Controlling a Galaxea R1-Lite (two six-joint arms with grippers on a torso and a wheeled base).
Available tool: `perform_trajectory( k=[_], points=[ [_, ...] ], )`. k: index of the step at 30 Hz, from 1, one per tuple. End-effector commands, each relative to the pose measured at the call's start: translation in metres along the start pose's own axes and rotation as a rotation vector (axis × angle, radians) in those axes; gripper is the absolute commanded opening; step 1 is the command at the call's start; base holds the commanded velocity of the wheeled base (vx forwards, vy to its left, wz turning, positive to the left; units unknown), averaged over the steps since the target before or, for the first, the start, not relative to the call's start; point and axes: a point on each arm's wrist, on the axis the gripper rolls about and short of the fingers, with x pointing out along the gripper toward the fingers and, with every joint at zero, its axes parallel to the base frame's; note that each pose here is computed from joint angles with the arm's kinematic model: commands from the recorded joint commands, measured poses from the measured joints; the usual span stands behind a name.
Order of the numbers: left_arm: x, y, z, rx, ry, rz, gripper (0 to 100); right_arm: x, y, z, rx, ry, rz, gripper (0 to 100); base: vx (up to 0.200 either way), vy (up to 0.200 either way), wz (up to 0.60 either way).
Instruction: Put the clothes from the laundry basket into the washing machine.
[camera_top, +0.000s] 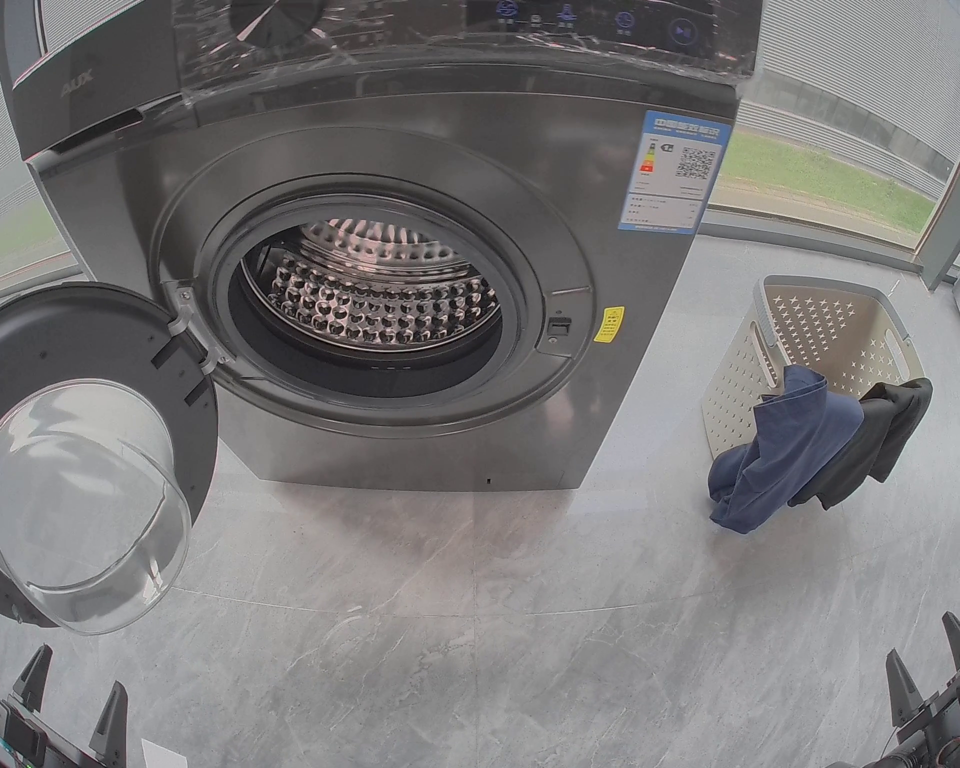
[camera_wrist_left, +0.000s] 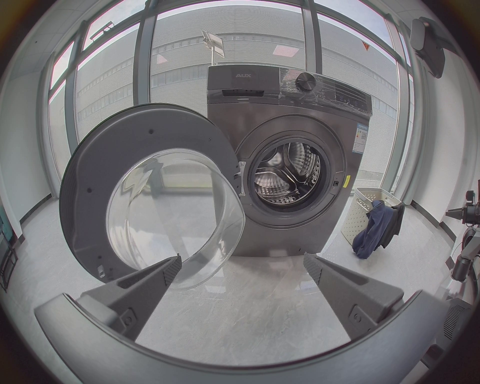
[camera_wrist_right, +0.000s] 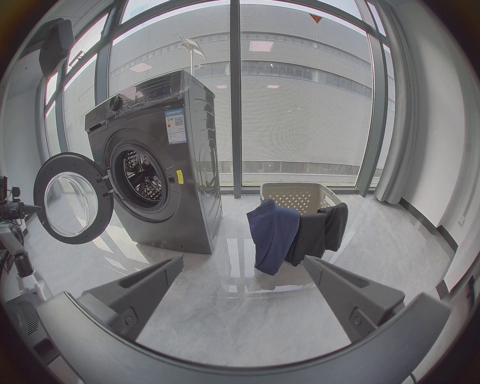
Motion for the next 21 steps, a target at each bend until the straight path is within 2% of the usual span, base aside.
perform_trajectory(
  k=[1,7,16,21],
  points=[
    [0.0001,0.0001,-0.0052,-0.001,0.002,0.0,100,0.0002,0.0,-0.0046,0.0,0.001,0.0,100,0.2,0.0,0.0],
    [0.0001,0.0001,-0.0052,-0.001,0.002,0.0,100,0.0002,0.0,-0.0046,0.0,0.001,0.0,100,0.2,0.0,0.0],
    [0.0001,0.0001,-0.0051,-0.002,0.001,0.0,100,0.0002,0.0001,-0.0048,0.0,0.003,0.0,100,0.0,0.0,0.0],
    [0.0001,0.0001,-0.0052,-0.002,0.002,0.0,100,0.0002,0.0001,-0.0048,0.0,0.003,0.0,100,0.0,-0.2,0.0]
  ],
)
